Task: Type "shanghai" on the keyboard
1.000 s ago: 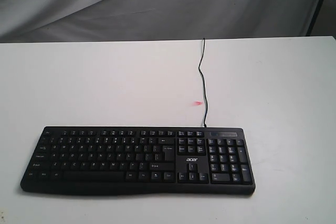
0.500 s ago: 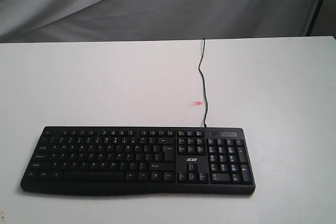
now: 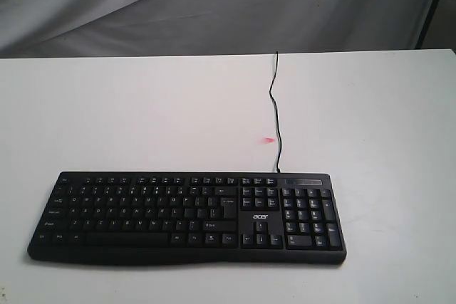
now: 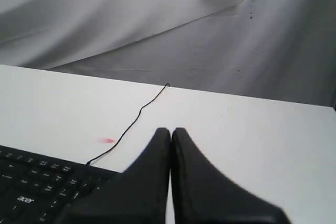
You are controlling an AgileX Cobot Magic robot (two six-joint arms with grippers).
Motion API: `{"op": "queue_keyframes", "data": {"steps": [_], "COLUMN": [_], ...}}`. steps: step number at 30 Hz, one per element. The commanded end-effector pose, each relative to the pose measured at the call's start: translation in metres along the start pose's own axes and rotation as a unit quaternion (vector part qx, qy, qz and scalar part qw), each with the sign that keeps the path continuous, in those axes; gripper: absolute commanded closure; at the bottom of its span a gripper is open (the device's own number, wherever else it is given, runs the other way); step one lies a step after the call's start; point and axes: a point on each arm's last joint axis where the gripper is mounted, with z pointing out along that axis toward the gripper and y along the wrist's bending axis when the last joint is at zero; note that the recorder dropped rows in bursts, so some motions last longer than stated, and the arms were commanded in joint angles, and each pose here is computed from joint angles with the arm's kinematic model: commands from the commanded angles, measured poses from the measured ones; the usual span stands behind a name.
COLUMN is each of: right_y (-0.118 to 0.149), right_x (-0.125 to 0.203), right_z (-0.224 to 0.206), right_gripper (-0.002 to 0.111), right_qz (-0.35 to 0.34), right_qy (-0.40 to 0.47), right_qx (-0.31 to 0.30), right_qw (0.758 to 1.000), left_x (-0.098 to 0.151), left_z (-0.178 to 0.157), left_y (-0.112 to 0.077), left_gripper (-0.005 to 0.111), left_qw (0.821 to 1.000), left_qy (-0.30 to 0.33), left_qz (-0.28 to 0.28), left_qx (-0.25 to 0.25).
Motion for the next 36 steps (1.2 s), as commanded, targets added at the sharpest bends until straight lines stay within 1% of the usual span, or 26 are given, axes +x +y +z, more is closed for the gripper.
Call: {"op": "queue_keyframes", "data": {"steps": [1, 5, 9, 36], "right_y": [-0.0007, -0.0007, -0.0009, -0.0008], "right_x": [0.0086, 0.0102, 0.0167, 0.0167], "right_z": [-0.0005, -0.0006, -0.0015, -0.0015], "right_gripper": [0.108, 0.108, 0.108, 0.108], "right_qz": [-0.008, -0.009, -0.015, -0.013], "right_qy": [0.043, 0.052, 0.088, 0.088], "right_qx": [0.005, 0.005, 0.005, 0.005], "right_qw": [0.999, 0.999, 0.996, 0.996], "left_x": [0.0005, 0.0005, 0.0005, 0.0005], "left_z": [0.0001, 0.0001, 0.0001, 0.0001], "left_y": [0.0, 0.0, 0.0, 0.0], "left_gripper": [0.106, 0.106, 0.106, 0.106], "left_qw": [1.0, 1.0, 1.0, 1.0], "left_qy": [-0.005, -0.005, -0.005, -0.005], "left_qz": [-0.001, -0.001, -0.001, -0.001], "left_qx": [-0.001, -0.001, -0.001, -0.001]}}
